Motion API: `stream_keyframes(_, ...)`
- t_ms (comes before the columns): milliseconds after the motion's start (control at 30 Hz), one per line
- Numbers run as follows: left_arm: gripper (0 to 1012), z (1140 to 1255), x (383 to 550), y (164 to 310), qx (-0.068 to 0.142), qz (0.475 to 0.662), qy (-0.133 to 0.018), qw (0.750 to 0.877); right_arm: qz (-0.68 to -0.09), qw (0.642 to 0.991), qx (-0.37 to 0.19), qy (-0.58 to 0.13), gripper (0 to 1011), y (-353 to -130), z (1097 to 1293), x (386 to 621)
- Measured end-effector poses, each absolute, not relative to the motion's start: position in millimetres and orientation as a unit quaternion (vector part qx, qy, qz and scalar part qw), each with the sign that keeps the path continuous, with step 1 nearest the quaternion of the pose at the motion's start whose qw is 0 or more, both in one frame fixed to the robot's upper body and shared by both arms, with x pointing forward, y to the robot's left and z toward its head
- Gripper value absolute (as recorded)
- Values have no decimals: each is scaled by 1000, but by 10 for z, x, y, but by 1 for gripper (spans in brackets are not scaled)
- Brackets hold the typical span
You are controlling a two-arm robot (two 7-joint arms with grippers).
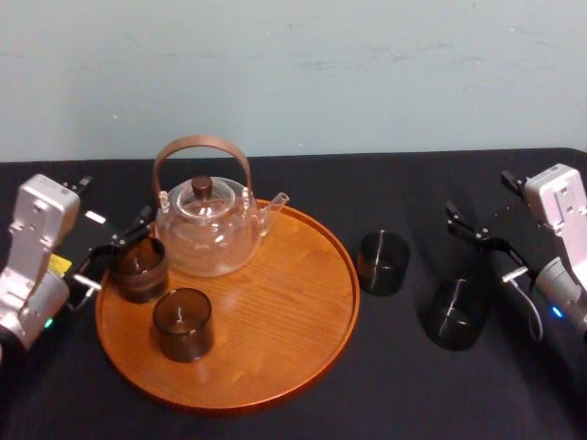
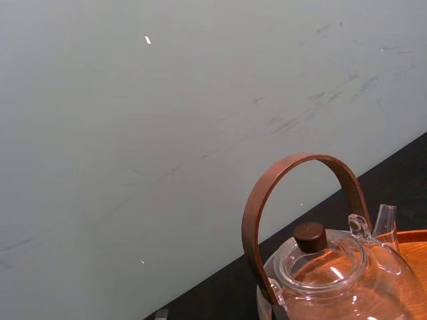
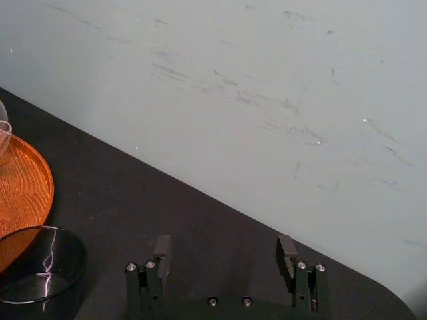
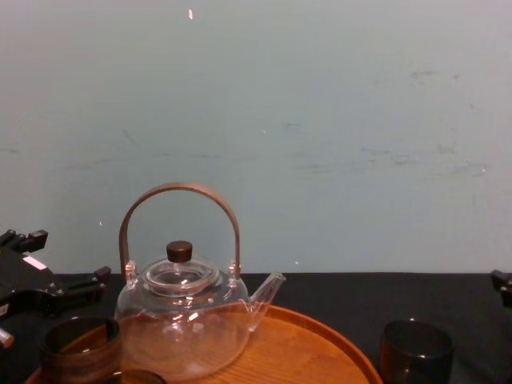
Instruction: Pick up the glass from the table and place it on the tray.
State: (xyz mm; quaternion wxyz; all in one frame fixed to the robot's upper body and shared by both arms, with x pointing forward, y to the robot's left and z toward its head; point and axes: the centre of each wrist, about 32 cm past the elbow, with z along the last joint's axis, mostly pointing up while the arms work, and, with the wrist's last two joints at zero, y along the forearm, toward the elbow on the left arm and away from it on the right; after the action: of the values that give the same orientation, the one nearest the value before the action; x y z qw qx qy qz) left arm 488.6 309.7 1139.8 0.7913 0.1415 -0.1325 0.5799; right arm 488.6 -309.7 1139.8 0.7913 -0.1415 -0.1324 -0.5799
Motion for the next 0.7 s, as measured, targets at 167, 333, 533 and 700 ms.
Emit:
stream_keyframes(167,1001,11398,4886,3097,141,580,-132,791,-580,791,-141,-132,1002,-3097,11398,4886)
stream_keyframes(333,1002,11398,4886,3097,142,580,-132,791,-580,791,-141,-132,1002,-3097,11398,4886)
stream_keyframes(533,1001,11398,4886,3097,141,580,-132,791,-580,791,-141,-132,1002,-3097,11398,4886)
stream_keyframes(700,1001,11398,4886,3097,141,580,-132,791,-580,791,-141,-132,1002,-3097,11398,4886)
